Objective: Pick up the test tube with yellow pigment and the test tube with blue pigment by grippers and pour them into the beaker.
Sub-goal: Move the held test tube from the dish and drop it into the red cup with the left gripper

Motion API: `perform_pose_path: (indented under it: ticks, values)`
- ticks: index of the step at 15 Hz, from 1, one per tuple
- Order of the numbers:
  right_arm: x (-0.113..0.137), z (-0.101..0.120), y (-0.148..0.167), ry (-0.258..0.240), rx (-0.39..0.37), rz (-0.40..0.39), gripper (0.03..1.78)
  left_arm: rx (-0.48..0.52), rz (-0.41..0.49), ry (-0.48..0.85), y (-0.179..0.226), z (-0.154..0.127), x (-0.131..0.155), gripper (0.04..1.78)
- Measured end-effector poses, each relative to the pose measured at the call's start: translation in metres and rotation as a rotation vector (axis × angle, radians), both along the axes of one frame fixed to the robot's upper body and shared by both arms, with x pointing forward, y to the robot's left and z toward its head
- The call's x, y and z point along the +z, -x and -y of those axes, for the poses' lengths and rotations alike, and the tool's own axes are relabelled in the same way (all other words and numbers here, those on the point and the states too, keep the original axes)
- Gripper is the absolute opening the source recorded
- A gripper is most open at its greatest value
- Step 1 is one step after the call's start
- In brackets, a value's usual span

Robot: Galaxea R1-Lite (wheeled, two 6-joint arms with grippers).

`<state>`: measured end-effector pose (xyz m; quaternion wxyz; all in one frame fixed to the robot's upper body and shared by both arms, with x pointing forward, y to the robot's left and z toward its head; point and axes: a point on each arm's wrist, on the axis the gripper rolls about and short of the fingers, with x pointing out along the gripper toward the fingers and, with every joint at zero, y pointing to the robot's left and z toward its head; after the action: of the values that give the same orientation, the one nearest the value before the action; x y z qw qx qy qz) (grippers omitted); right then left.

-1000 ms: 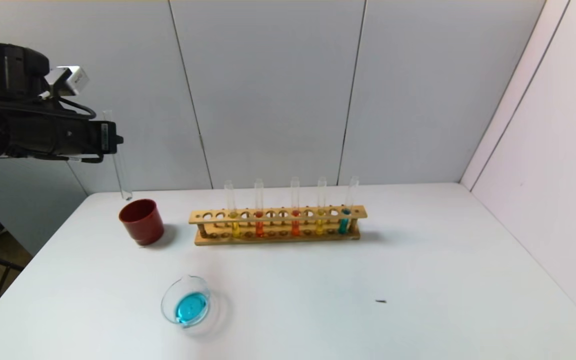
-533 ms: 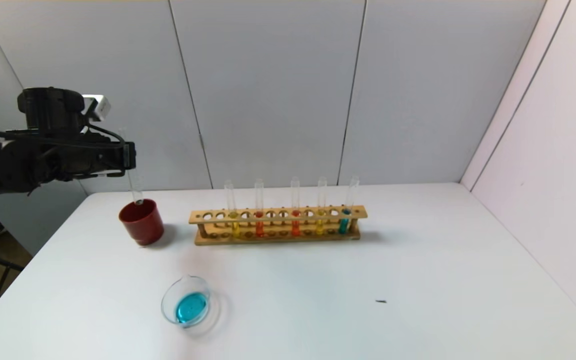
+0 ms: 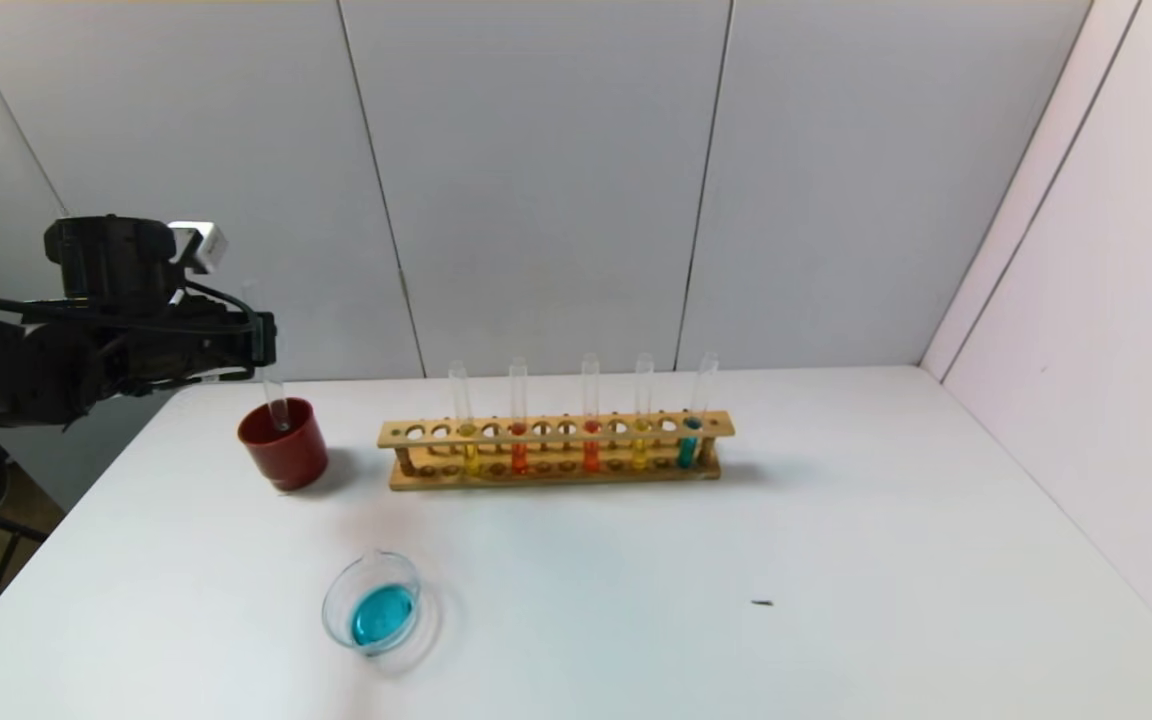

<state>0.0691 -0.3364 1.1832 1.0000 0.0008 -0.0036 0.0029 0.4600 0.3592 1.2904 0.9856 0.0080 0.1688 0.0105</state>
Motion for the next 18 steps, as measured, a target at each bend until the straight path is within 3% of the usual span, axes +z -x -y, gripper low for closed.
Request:
perform_pose_path:
  ticks: [18]
  values:
    - [0.000,0.000,0.000,0.000,0.000,0.000,1.74,0.065,0.034,0.000,0.015,-0.016,-0.067,0.30]
